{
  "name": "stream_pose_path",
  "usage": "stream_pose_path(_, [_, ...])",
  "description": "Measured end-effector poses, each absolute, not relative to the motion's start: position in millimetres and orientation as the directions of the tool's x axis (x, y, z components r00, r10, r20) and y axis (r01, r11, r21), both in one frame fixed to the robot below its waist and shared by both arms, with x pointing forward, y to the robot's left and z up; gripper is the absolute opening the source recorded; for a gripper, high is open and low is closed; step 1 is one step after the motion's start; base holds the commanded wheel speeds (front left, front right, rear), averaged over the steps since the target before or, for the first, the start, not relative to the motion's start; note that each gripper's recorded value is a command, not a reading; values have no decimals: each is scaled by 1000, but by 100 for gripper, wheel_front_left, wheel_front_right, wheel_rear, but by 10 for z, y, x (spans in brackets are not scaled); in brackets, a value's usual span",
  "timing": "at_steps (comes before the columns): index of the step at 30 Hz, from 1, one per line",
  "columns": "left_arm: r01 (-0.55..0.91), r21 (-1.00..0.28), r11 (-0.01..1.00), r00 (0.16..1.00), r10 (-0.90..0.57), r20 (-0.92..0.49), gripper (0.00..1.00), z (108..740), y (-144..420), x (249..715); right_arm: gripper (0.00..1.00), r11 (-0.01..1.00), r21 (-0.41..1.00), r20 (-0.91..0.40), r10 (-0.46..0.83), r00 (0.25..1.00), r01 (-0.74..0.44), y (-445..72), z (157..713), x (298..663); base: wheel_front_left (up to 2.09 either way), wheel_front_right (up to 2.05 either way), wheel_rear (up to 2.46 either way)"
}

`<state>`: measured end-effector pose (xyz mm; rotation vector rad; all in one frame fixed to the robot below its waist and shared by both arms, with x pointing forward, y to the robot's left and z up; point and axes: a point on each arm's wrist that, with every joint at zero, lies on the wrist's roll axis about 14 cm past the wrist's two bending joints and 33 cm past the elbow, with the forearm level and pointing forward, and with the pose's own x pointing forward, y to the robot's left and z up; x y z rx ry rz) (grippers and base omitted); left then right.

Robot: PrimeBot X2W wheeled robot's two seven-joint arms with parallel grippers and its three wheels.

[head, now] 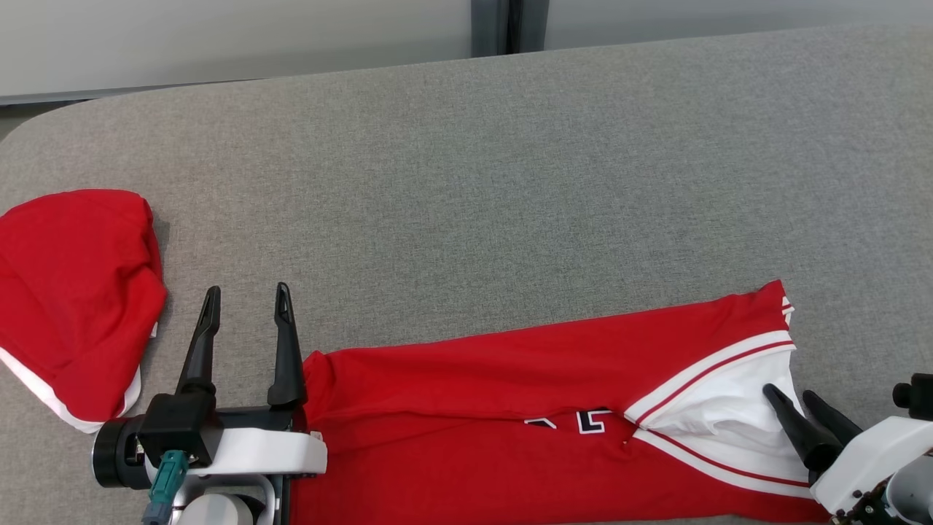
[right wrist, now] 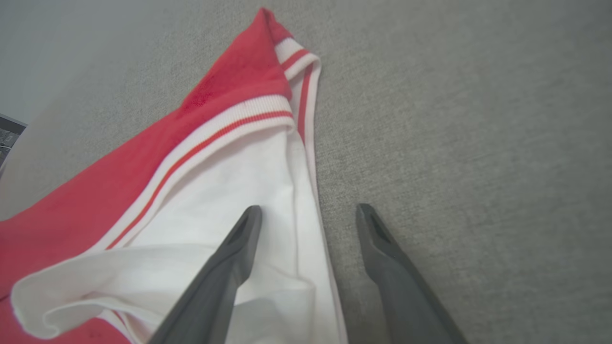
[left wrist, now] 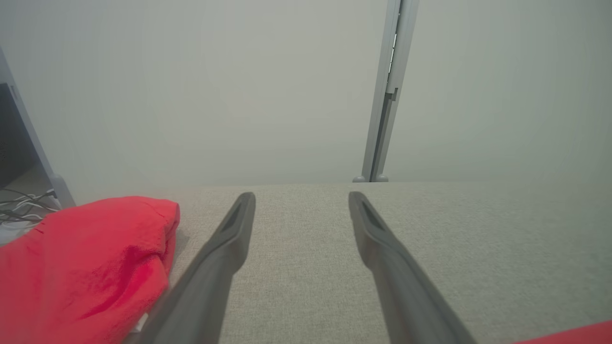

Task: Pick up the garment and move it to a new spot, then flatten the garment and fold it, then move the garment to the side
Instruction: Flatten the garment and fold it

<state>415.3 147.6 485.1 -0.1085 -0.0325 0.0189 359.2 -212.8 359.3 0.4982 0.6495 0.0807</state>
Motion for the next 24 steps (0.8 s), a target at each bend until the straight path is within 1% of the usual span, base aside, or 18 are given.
stream_pose_path(11, [-21,-101,995,999,25,38,100,4874,1493,4139,100,844,536,-556,334,761,21,-1806,3606,3553,0,0,0])
stream_pose_path(19, [-22,-101,995,999,26,42,100,4891,1493,4130,100,840,542,-556,358,750,1,-1745,3605,3539,0,0,0])
stream_pose_path(20, [-22,-102,995,999,27,41,100,4890,1494,4129,62,840,542,-557,355,751,4,-1756,3599,3539,0,0,0])
stream_pose_path(21, [-24,-102,994,999,29,41,100,4890,1497,4127,39,843,538,-557,352,752,4,-1768,3598,3547,0,0,0])
stream_pose_path(22, [-25,-102,994,999,30,41,100,4892,1500,4126,5,845,535,-559,350,752,5,-1776,3592,3550,0,0,0])
stream_pose_path(23, [-26,-102,994,999,30,42,100,4896,1503,4124,0,847,532,-561,345,753,9,-1792,3582,3543,0,0,0])
stream_pose_path(24, [-27,-102,994,999,31,43,100,4900,1506,4122,0,849,528,-564,343,751,9,-1799,3571,3532,0,0,0])
